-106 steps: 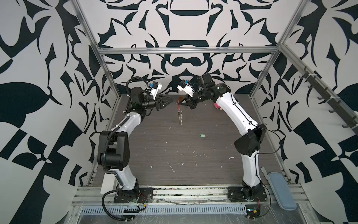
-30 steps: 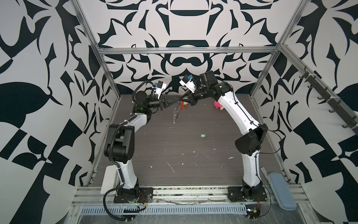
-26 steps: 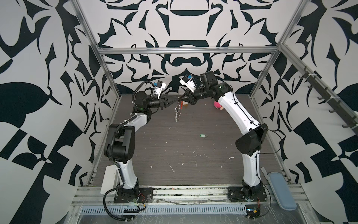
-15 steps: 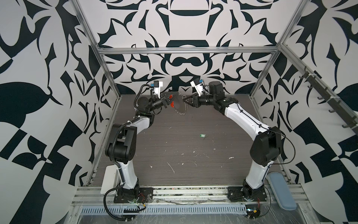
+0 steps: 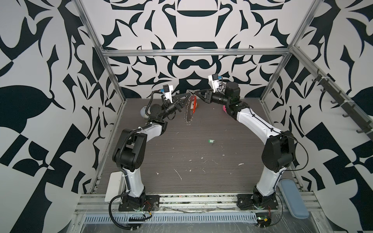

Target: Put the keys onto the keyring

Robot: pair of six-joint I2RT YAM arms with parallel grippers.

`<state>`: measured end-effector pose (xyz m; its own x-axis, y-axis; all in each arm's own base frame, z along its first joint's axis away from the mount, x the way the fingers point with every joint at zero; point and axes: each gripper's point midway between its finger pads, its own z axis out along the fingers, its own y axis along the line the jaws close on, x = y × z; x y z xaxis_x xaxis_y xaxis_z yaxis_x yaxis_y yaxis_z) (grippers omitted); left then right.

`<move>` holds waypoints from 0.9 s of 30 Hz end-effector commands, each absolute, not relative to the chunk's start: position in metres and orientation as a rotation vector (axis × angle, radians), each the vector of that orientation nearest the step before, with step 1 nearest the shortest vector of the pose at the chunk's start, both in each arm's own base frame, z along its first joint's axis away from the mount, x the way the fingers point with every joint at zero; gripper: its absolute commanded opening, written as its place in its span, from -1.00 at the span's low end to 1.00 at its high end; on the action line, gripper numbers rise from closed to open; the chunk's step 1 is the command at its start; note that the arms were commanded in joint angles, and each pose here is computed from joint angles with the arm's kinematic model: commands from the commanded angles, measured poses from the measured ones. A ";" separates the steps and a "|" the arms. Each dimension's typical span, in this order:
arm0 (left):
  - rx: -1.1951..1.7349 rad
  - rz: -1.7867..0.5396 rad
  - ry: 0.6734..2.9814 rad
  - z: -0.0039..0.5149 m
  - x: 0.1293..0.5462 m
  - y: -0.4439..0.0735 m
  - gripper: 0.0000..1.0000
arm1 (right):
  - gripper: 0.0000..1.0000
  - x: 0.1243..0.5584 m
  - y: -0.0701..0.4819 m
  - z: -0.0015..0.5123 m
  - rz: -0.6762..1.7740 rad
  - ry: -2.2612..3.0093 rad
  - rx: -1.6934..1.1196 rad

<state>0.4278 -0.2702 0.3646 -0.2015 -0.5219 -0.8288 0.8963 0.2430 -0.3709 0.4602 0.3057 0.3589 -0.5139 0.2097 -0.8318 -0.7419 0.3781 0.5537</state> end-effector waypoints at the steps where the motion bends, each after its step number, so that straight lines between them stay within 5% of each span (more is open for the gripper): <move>1: 0.393 -1.299 1.061 0.387 0.424 -0.264 -1.00 | -0.51 0.450 0.318 0.395 1.368 1.595 -0.503; 20: 0.131 -1.236 1.042 0.388 0.445 -0.255 -1.00 | -0.51 0.443 0.341 0.393 1.427 1.592 -0.531; 27: 0.081 -1.274 1.050 0.387 0.446 -0.254 -1.00 | -0.31 0.454 0.305 0.413 1.378 1.554 -0.487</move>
